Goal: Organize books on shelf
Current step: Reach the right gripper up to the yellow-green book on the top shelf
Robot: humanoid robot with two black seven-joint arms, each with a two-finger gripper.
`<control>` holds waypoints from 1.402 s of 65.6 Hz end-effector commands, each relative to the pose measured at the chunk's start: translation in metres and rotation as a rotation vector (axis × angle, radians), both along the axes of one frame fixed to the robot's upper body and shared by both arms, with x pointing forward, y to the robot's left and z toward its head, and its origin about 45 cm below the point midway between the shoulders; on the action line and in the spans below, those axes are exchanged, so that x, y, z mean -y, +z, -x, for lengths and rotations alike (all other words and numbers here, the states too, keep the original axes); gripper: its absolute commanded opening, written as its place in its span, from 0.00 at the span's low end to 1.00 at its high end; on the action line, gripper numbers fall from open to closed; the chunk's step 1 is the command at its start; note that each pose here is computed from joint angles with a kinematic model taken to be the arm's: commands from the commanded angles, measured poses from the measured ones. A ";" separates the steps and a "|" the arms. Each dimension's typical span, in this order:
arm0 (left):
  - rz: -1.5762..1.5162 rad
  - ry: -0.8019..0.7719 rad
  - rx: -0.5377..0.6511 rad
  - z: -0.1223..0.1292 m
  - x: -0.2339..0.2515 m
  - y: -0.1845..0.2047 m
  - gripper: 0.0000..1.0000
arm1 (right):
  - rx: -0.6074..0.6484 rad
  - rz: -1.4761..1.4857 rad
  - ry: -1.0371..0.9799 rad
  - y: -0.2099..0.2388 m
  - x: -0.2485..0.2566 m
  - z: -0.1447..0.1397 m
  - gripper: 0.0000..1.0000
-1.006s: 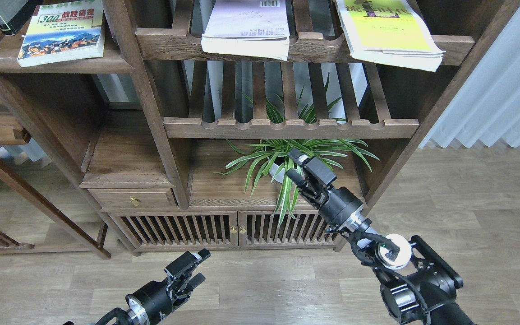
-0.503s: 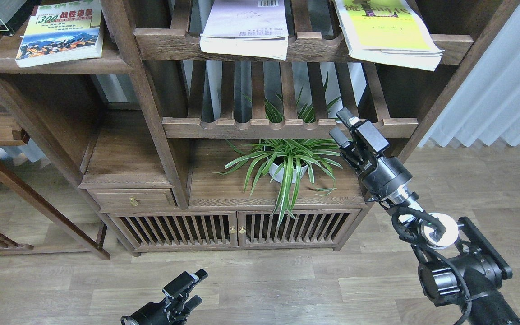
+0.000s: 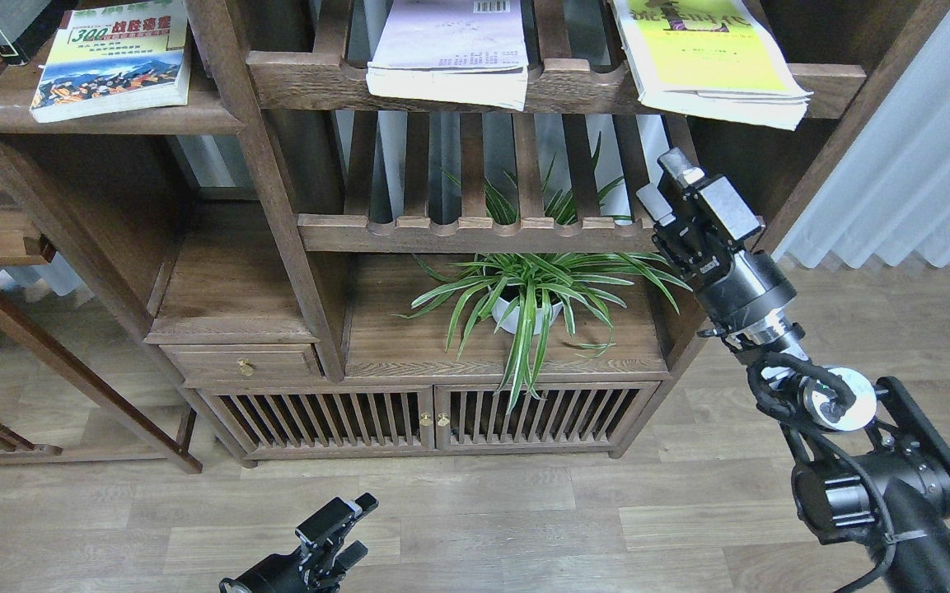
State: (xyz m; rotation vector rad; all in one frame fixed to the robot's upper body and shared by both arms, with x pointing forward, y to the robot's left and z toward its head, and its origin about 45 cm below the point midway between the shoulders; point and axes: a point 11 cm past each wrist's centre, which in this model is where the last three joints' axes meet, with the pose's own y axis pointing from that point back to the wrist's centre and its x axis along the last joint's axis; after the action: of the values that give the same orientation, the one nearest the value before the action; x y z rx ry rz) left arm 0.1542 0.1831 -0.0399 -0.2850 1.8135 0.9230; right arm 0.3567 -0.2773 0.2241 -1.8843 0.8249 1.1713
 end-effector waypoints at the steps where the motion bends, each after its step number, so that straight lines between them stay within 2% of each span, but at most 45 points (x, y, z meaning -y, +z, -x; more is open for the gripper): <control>1: -0.001 0.001 -0.001 0.000 0.000 0.000 0.99 | 0.014 0.002 -0.005 0.006 0.002 -0.001 0.88; 27: -0.001 0.002 0.000 -0.001 0.000 0.000 0.99 | 0.032 -0.004 -0.015 0.029 0.003 -0.011 0.88; 41: -0.002 0.003 -0.004 0.000 0.000 -0.001 0.99 | -0.031 -0.004 -0.048 0.033 0.009 -0.027 0.88; 72: -0.028 0.053 0.021 -0.012 -0.004 -0.001 0.99 | 0.007 0.007 -0.119 0.071 0.034 -0.074 0.86; 81: -0.030 0.047 0.020 -0.012 -0.003 -0.001 0.99 | -0.001 0.003 -0.133 0.070 0.038 -0.077 0.79; 92: -0.031 0.047 0.020 -0.012 -0.004 -0.001 0.99 | -0.003 0.001 -0.137 0.067 0.039 -0.076 0.57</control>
State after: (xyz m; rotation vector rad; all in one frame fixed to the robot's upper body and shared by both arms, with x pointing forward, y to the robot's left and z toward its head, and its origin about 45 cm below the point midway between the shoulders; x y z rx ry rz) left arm 0.1659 0.1860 -0.0408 -0.3181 1.7802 0.9757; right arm 0.4338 -0.3161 0.2933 -1.7997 0.9404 1.0907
